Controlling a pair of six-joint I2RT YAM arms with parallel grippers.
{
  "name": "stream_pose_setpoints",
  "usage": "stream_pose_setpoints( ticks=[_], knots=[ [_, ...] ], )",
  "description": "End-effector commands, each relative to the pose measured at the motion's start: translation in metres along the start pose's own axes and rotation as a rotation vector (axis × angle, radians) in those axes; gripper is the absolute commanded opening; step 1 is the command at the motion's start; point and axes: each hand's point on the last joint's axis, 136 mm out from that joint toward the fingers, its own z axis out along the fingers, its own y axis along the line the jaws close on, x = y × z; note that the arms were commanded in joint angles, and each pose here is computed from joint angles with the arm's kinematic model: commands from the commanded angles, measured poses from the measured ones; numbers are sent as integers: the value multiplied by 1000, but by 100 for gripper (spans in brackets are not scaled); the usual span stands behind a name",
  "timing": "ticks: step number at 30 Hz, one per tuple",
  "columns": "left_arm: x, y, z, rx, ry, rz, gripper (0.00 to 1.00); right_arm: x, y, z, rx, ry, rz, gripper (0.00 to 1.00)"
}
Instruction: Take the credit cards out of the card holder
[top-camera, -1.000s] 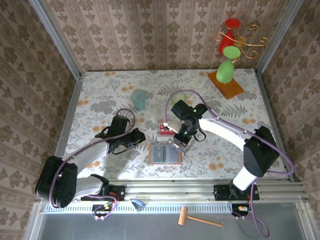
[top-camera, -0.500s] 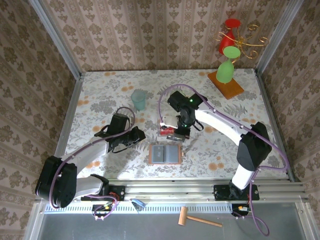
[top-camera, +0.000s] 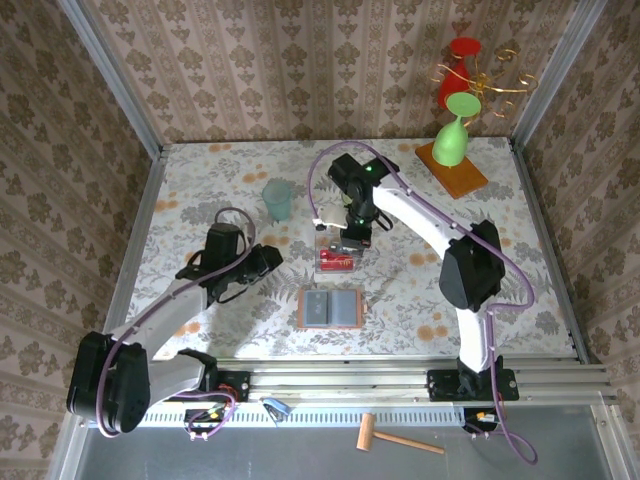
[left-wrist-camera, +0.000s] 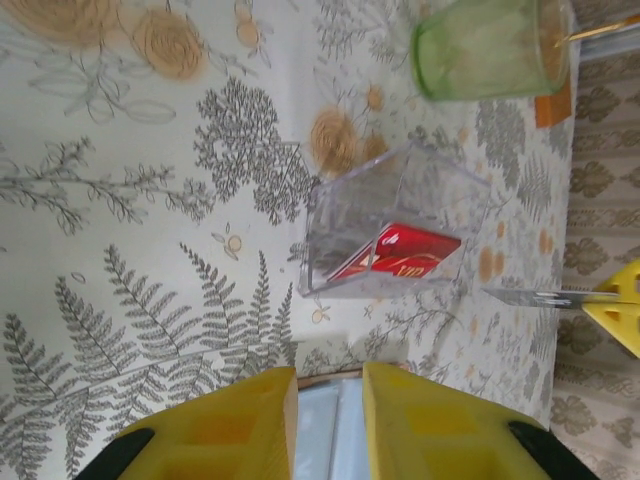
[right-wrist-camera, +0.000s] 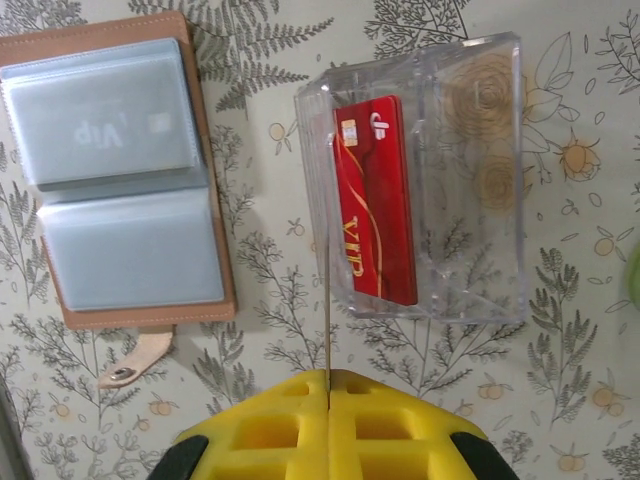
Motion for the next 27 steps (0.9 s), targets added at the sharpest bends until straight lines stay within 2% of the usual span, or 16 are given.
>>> stream_pose_setpoints(
  ticks=[1,12,19,27],
  knots=[
    [-5,3,-2,8,-27,6,25,5,-4,-3,-28,40,-26,0],
    [-7,8,-1,9,-29,-14,25,-12,-30,4,-39,42,-62,0],
    [-11,11,-7,23,-71,-33,25,-20,-38,15,-55,37,-72,0],
    [-11,16,-8,20,-85,-53,24,-14,-30,34,-138,68,-69,0]
  ],
)
